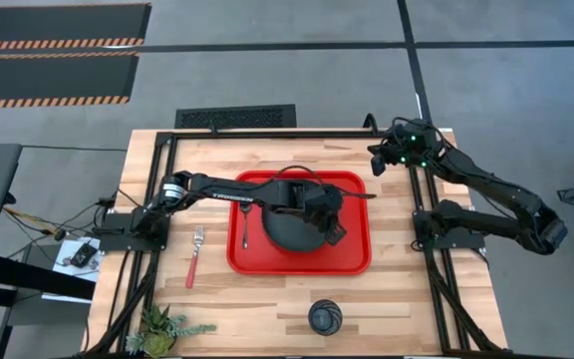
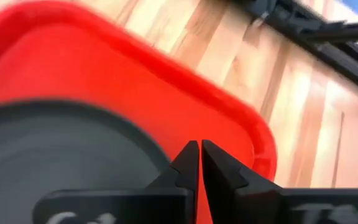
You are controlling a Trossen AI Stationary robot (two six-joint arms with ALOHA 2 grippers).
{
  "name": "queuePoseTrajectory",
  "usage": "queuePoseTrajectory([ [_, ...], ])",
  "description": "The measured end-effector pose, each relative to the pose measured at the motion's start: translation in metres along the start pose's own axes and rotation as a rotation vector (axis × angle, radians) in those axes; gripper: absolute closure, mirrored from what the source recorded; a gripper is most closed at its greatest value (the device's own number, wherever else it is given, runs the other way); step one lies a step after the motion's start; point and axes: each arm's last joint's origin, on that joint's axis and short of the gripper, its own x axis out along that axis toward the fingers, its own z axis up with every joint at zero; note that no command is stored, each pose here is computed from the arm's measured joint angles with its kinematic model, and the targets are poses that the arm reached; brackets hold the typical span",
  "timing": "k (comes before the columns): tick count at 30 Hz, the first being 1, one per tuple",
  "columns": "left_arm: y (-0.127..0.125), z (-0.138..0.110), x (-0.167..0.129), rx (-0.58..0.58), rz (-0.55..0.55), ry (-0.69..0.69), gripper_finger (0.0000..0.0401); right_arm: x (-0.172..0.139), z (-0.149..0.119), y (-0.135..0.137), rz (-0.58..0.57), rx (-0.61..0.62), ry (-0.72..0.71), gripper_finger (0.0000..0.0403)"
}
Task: Pick and place plate/cup/fork/spoon on tray
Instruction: Put the transparent blue cup on the orange tray
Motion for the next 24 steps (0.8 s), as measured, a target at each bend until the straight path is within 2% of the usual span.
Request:
queuePoseTrajectory([
  [10,-0.007,0.008,-0.002,0.125,-0.08,-0.095,0.0401,-0.019,-0.004,0.013,0.058,-0.007,-0.012,0.0392],
  [18,0.003,-0.01,0.026,0.084,-0.276,-0.206,0.0401,-0.028,-0.008,0.032,0.153,-0.008,-0.015,0.0396],
  [24,0.013,-0.016,0.025,0.066,-0.346,-0.304,0.0401,-0.029,-0.011,0.044,0.211,-0.024,0.002,0.0394],
])
